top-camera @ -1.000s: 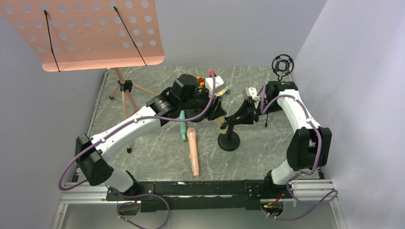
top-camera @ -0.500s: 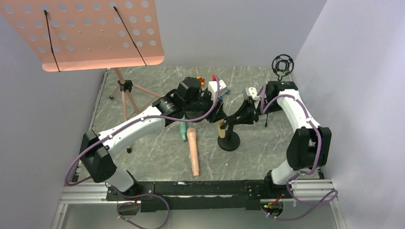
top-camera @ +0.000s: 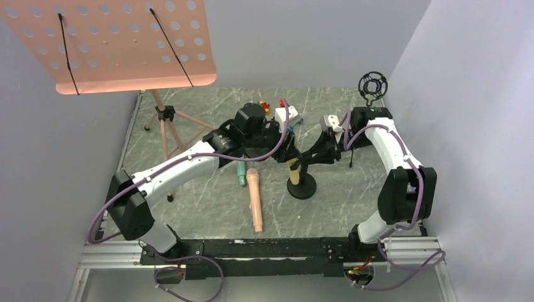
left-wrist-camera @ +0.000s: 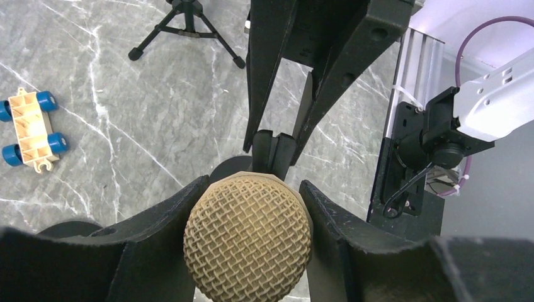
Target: Attach the microphones to the stand
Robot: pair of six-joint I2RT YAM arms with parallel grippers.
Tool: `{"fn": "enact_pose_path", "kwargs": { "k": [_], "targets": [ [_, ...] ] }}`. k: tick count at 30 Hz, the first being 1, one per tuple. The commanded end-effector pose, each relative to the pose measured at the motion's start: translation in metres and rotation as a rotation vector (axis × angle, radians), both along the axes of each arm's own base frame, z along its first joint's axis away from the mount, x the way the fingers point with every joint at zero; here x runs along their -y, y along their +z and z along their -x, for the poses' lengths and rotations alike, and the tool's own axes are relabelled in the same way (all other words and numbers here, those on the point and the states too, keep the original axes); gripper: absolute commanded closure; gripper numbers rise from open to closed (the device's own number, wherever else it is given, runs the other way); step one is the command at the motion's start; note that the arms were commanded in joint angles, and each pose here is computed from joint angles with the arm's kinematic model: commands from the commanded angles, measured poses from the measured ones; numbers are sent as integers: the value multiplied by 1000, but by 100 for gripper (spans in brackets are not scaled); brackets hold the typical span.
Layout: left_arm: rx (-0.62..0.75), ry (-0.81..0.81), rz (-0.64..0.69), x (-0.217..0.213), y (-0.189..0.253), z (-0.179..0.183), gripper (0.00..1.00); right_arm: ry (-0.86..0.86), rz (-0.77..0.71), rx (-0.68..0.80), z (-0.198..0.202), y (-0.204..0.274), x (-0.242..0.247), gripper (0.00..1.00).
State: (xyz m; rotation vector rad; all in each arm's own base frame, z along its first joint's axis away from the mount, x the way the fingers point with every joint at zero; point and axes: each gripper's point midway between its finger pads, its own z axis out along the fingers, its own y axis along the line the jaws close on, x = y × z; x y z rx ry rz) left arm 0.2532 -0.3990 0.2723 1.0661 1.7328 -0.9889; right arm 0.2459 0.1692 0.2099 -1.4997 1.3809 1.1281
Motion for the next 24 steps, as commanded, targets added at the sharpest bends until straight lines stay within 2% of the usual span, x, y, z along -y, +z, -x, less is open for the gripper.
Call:
{"fn": "enact_pose_path", "kwargs": {
  "k": [1, 9, 13, 16, 24],
  "targets": [
    [47, -35, 119, 1, 38, 13, 100, 14, -7, 15, -1, 3, -2, 95],
    [48, -32, 142, -1, 40, 15, 100, 12, -9, 11, -2, 3, -2, 94],
    [49, -31, 143, 1, 40, 14, 100, 13, -6, 11, -1, 3, -2, 91],
    [49, -29, 144, 1, 40, 13, 100, 14, -7, 13, -1, 3, -2, 84],
    [49, -31, 141, 2, 40, 13, 100, 15, -15, 15, 0, 3, -2, 58]
  ]
}}
